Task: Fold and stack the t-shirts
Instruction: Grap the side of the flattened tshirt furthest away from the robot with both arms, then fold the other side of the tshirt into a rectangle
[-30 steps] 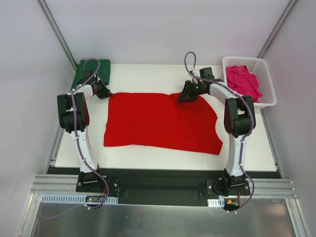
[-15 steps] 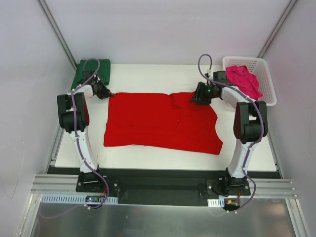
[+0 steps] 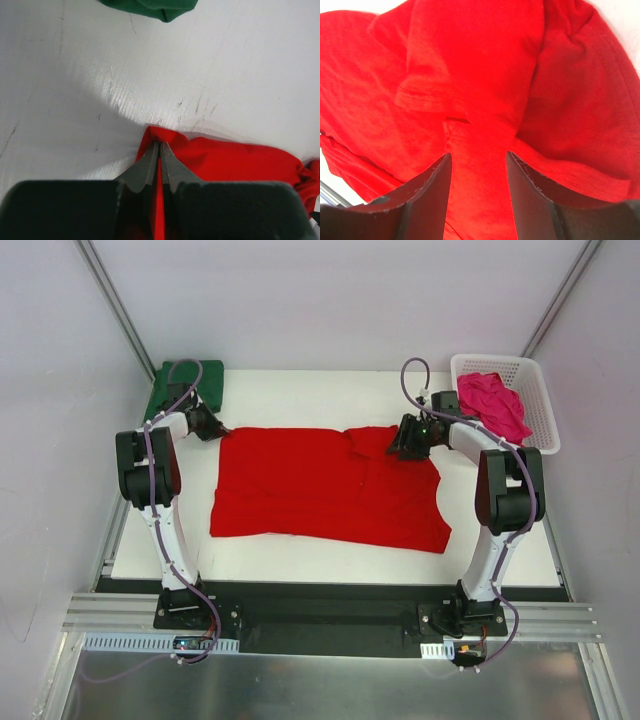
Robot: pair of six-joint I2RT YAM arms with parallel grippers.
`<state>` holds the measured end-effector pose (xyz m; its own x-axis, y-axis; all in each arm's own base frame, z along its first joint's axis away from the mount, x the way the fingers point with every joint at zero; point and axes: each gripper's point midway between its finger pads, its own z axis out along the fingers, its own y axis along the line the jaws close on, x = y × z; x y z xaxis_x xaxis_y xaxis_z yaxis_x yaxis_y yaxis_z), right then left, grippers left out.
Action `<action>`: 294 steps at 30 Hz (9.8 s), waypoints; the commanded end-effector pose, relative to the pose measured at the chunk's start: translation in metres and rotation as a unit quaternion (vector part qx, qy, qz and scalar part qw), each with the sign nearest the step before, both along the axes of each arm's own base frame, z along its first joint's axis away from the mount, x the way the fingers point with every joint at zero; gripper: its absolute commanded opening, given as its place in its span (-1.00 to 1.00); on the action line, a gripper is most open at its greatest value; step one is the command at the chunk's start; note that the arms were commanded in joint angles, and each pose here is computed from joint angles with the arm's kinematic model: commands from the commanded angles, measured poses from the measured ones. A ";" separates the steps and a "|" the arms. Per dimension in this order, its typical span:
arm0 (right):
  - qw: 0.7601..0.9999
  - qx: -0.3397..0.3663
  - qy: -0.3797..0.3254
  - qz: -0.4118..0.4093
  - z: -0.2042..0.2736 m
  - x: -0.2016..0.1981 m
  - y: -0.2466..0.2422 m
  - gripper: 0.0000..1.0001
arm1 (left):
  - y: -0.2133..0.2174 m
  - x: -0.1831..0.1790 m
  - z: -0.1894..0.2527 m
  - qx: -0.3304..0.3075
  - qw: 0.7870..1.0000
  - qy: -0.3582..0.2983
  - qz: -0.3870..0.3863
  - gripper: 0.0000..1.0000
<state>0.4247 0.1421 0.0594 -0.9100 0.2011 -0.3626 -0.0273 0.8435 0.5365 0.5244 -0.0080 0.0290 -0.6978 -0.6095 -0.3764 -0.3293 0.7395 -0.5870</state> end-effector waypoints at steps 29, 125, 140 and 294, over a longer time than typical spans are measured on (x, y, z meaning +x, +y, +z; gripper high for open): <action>1.000 -0.003 0.007 -0.006 -0.022 0.016 -0.001 -0.03 | 0.005 0.002 0.025 0.003 1.000 -0.026 0.002 -1.00; 0.988 -0.062 -0.132 -0.042 0.126 -0.001 -0.033 -0.97 | 0.024 -0.032 0.084 0.017 0.997 -0.068 0.015 -1.00; 0.980 -0.084 -0.167 -0.067 0.164 -0.039 -0.052 -0.97 | 0.017 -0.059 0.109 0.020 0.996 -0.084 0.009 -1.00; 0.997 -0.028 -0.009 -0.073 0.127 -0.313 -0.055 -0.94 | -0.016 -0.210 0.139 -0.031 0.999 -0.011 0.017 0.98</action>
